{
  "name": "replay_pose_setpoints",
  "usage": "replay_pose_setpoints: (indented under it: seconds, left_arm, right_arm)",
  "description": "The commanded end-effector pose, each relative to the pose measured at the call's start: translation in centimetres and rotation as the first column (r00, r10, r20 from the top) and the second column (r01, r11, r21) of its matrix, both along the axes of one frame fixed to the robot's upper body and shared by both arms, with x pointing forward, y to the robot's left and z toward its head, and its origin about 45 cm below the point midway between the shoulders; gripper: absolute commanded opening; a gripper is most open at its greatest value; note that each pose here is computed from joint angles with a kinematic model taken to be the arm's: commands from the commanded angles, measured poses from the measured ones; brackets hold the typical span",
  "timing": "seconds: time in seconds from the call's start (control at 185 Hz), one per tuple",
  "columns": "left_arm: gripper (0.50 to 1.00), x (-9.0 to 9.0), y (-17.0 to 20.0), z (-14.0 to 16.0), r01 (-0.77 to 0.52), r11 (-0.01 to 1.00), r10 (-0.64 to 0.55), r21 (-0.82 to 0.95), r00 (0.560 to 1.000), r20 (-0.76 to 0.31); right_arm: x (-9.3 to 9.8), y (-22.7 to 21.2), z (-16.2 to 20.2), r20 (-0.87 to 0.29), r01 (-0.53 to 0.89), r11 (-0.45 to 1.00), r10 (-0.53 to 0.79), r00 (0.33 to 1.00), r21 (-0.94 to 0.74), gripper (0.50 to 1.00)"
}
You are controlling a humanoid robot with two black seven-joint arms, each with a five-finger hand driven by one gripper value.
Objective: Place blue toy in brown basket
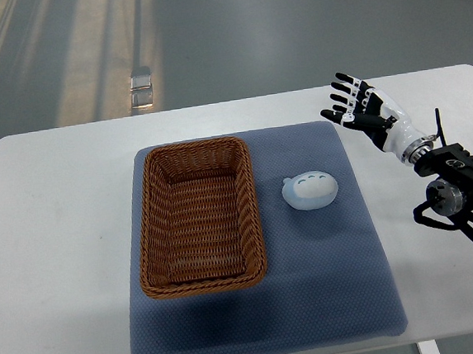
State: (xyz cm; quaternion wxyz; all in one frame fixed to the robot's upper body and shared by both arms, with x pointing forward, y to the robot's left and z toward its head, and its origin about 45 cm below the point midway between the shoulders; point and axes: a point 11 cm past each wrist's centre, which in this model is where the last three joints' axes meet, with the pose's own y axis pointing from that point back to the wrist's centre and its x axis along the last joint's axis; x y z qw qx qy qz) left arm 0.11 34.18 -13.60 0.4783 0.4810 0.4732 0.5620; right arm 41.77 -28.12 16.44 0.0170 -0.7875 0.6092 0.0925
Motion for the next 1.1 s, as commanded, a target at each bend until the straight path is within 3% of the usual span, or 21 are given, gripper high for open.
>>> replay_pose_setpoints:
  seconds: [0.0,0.292,0.573,0.832,1.096]
  left_arm:
    - [1.000,0.0,0.0,0.0,0.001,1.000,-0.001,0.000,1.000,-0.001]
    - [1.000,0.0,0.0,0.0,0.001,1.000,-0.001,0.000,1.000,-0.001]
    - [1.000,0.0,0.0,0.0,0.001,1.000,-0.001,0.000,1.000,-0.001]
    - [1.000,-0.1,0.0,0.0,0.003,1.000,-0.003,0.000,1.000,-0.005]
    - [1.000,-0.1,0.0,0.0,0.001,1.000,-0.001,0.001,1.000,-0.007]
  right_arm:
    - [-0.1,-0.3,0.1,0.009,-0.017,0.999,0.017,1.000,-0.032,0.911]
    - [-0.1,0.5,1.9,0.103,-0.124,0.962,0.152,0.983,-0.241,0.911]
    - [-1.3,2.3,4.5,0.191,-0.233,0.826,0.375,0.907,-0.513,0.911]
    - [-3.8,3.5,3.3,0.143,-0.322,0.608,0.591,0.794,-0.726,0.911]
    - [-4.6,4.6,2.6,0.085,-0.362,0.470,0.695,0.714,-0.805,0.911]
